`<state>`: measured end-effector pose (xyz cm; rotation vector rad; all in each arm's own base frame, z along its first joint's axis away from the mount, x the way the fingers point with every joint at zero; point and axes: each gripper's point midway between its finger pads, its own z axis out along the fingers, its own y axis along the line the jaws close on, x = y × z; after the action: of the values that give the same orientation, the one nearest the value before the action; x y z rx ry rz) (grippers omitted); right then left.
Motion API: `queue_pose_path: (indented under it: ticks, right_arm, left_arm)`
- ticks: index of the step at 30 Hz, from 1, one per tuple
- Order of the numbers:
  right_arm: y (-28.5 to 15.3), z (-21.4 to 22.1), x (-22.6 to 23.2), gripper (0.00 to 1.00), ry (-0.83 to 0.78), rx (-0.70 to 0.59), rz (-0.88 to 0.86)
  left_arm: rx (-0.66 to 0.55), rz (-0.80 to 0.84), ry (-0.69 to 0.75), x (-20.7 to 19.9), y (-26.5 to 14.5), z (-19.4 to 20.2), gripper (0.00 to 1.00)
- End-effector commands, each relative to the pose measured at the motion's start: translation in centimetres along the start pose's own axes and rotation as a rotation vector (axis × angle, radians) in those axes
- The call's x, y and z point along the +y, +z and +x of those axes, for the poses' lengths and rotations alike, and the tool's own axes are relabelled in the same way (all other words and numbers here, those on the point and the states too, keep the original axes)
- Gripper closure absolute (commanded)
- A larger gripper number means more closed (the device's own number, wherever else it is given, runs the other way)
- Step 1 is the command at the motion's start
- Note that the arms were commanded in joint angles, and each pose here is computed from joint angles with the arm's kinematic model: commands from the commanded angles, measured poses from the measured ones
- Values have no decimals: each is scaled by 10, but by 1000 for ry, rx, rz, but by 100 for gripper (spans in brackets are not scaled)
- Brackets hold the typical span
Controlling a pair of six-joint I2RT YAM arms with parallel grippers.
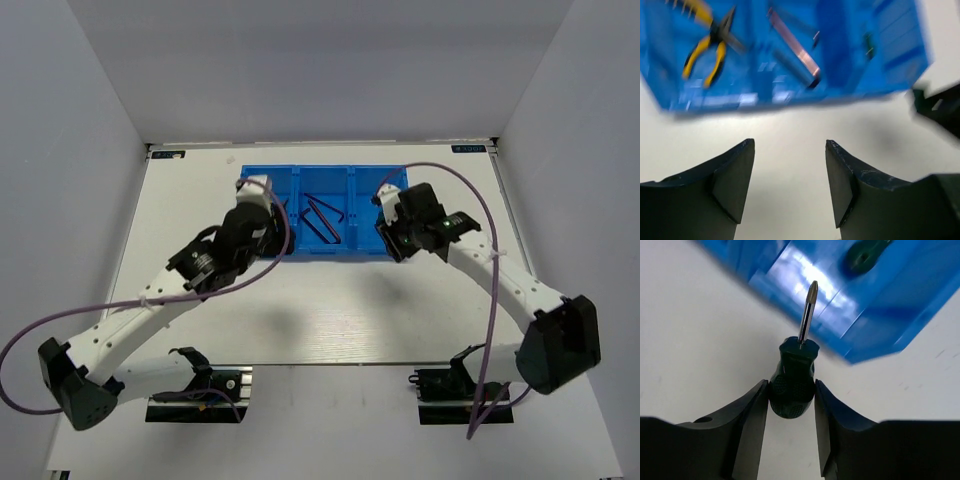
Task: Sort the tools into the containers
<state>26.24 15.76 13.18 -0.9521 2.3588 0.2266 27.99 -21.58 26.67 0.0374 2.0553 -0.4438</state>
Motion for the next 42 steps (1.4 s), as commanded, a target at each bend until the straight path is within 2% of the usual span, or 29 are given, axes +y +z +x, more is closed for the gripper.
queue_pose_path:
  ticks: [1,3,4,5,6,7,8,11,12,14,16,20,23,24,25,26,27,30,31,32,35,42]
  right_arm:
    - [14,-70,-49,100,-5,-161,187]
    - [10,-101,-65,100,2,-211,226]
    - [38,-93,-68,100,7,-140,214]
    - [33,-118,-76,100,11,-181,227]
    - [40,-120,-74,100,12,-166,201]
    - [60,-107,-74,100,19,-90,186]
    - [70,-109,-76,92,34,-52,173]
    - [90,-112,-77,53,76,-2,124]
    - [91,-114,-75,47,75,-9,109]
    - [90,-114,-76,31,77,-16,107]
    - [86,-116,-76,26,82,-28,92]
    - [69,-115,-71,24,112,-52,62]
    - [43,-116,-67,22,118,-90,41]
    - [21,-121,-59,21,110,-133,22]
    - [22,-109,-56,21,116,-112,11]
    - [15,-105,-55,10,124,-114,15]
    - [2,-103,-53,10,149,-128,22]
    - [-15,-68,-47,10,181,-92,55]
    - [-13,-42,-42,10,197,-53,66]
    - [-21,-37,-43,10,203,-71,90]
    - [-28,5,-49,10,241,-33,193]
    - [-37,59,-38,10,313,24,197]
  left_arm:
    - [115,-123,-77,38,-15,53,31]
    - [154,-164,-79,53,-23,71,31]
    - [159,-179,-81,58,-26,75,31]
    - [175,-194,-96,63,-28,83,31]
    - [178,-199,-103,65,-31,84,31]
    - [206,-220,-99,70,-33,92,31]
    - [226,-211,-108,69,-33,99,30]
    - [255,-206,-114,71,-36,109,28]
    - [265,-203,-125,71,-35,115,23]
    - [266,-190,-130,72,-36,119,20]
    - [273,-184,-131,71,-35,122,17]
    - [257,-172,-139,70,-34,120,14]
    - [240,-156,-134,67,-32,116,13]
    - [241,-155,-124,67,-32,116,13]
    - [234,-149,-118,66,-31,114,11]
    - [234,-149,-118,66,-31,114,11]
    - [224,-139,-110,64,-30,112,10]
    - [204,-122,-107,62,-25,111,7]
    - [203,-120,-96,63,-23,112,6]
    - [202,-108,-100,60,-23,112,1]
    - [196,-91,-94,57,-18,112,1]
    - [187,-80,-59,53,-16,105,1]
